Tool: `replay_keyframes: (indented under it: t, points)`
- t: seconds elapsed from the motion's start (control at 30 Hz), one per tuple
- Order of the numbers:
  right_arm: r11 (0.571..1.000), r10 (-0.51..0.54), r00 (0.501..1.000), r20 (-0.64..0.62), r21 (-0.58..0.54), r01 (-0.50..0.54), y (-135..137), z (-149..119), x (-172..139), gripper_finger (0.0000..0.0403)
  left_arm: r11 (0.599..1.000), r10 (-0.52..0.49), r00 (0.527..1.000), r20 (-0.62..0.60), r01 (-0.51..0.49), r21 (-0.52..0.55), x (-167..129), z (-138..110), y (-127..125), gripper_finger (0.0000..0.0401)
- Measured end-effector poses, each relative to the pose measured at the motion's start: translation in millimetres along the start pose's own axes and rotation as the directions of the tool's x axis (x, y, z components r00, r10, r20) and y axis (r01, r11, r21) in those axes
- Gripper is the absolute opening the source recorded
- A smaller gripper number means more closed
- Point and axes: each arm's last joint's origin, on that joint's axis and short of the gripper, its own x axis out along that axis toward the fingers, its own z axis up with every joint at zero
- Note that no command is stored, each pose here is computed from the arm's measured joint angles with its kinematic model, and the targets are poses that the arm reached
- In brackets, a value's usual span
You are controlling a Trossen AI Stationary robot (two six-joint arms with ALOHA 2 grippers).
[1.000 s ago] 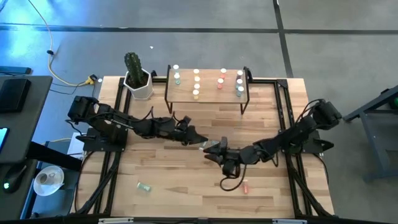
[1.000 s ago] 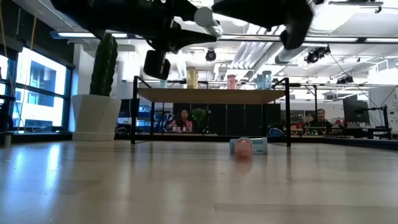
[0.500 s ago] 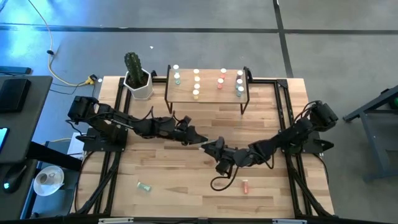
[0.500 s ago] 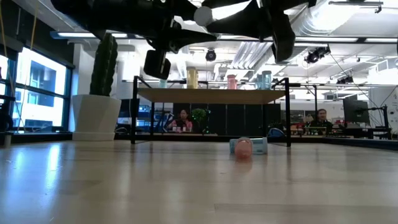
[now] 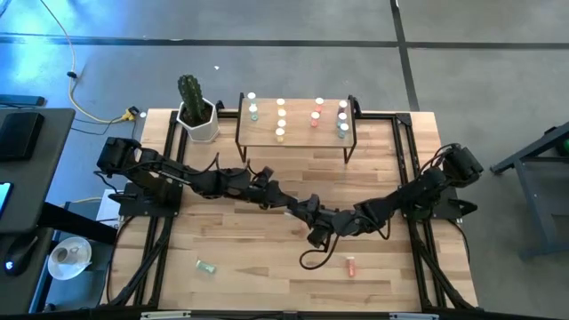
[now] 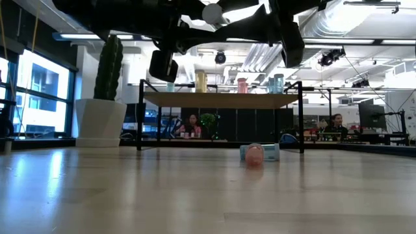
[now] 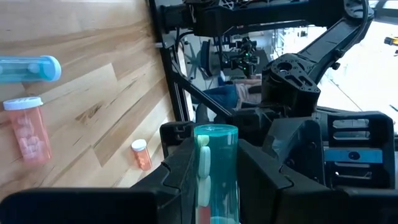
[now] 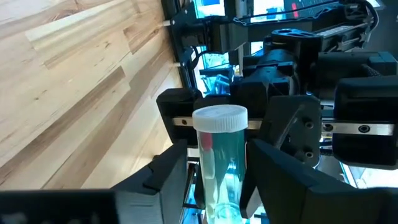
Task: Pick and place medicine bottles onto shelf by color
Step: Put the light blue pill bottle on the shelf aligned with the other light blue pill bottle
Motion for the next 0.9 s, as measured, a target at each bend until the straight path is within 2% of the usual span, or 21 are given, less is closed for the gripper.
replay_keyframes:
  t: [0.4, 0.83, 0.9]
  points:
    - [1.0, -0.002, 1.0, -0.003, -0.001, 0.002, -0.2, -0.1, -0.1, 0.0086, 1.0, 0.0, 1.0, -0.002, 0.0, -0.001, 0.0, -0.1, 0.0, 0.0088]
    - [1.0, -0.001, 1.0, -0.003, 0.0, 0.001, -0.2, -0.1, -0.1, 0.0076, 1.0, 0.002, 1.0, -0.001, -0.002, 0.0, 0.0, 0.1, 0.3, 0.0088]
    - [1.0, -0.001, 1.0, -0.002, -0.003, 0.001, -0.1, -0.1, -0.1, 0.0076, 0.999, 0.002, 1.0, -0.003, -0.002, 0.037, 0.0, 0.1, 0.3, 0.0088]
